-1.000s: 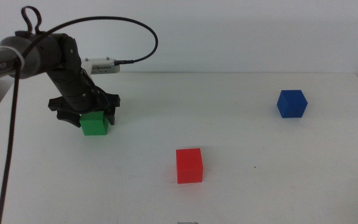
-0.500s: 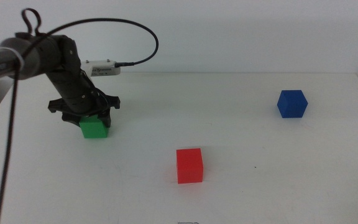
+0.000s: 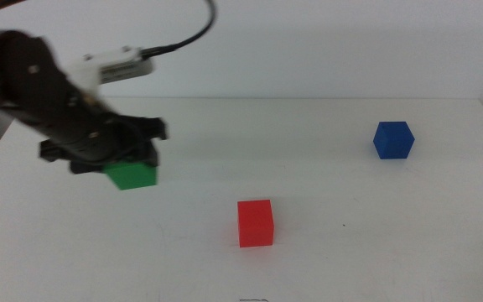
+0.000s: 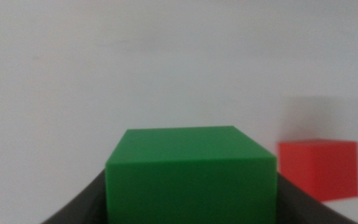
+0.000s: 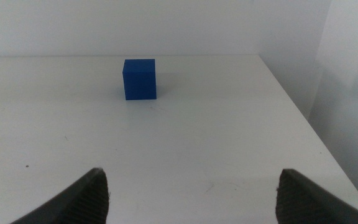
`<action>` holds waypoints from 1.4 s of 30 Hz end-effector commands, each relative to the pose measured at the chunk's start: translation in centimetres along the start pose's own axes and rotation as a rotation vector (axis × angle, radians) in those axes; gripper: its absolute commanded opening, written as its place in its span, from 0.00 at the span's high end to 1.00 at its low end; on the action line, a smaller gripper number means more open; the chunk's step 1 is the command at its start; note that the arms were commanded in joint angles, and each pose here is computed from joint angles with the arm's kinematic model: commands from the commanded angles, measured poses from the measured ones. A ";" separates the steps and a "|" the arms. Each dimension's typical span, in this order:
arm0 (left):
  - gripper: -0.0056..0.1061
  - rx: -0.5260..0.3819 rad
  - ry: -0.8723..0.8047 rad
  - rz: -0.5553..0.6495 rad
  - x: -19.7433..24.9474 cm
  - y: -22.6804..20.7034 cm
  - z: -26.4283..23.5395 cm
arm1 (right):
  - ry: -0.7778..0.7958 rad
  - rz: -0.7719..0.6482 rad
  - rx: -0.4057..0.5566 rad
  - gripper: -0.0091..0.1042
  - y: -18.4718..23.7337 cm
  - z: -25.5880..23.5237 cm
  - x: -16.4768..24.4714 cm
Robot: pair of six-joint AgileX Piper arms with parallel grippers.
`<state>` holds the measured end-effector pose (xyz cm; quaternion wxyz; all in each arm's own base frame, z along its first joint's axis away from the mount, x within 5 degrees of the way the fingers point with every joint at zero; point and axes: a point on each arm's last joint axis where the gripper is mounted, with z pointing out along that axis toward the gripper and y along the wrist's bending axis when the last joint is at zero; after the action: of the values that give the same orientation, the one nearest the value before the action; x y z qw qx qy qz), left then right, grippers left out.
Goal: Stack red cubes first, then green, then blue cubes in a specific spot.
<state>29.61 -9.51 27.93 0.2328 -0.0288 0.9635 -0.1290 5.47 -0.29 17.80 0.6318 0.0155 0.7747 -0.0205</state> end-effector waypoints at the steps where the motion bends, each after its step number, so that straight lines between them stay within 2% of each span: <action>1: 0.69 0.028 -0.079 0.004 -0.5 -2.8 -2.4 | -0.118 -0.017 0.010 0.09 -0.1 -0.4 -1.5; 10: 0.69 -0.040 -0.093 0.100 0.8 -12.9 -0.7 | -0.118 -0.017 0.010 0.09 -0.1 -0.4 -1.5; 15: 0.69 -0.010 -0.069 0.108 1.8 -15.5 1.6 | -0.118 -0.017 0.010 0.09 -0.1 -0.4 -1.5; 20: 0.69 0.031 -0.036 0.078 2.3 -16.3 3.2 | -0.118 -0.017 0.010 0.09 -0.1 -0.4 -1.5; 42: 0.69 -0.032 0.027 0.051 3.5 -16.5 6.1 | -0.118 -0.017 0.010 0.09 -0.1 -0.4 -1.5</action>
<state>29.23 -27.16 22.65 0.1842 -0.0029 0.9800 -0.0756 5.47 -0.29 17.80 0.6318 0.0155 0.7747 -0.0205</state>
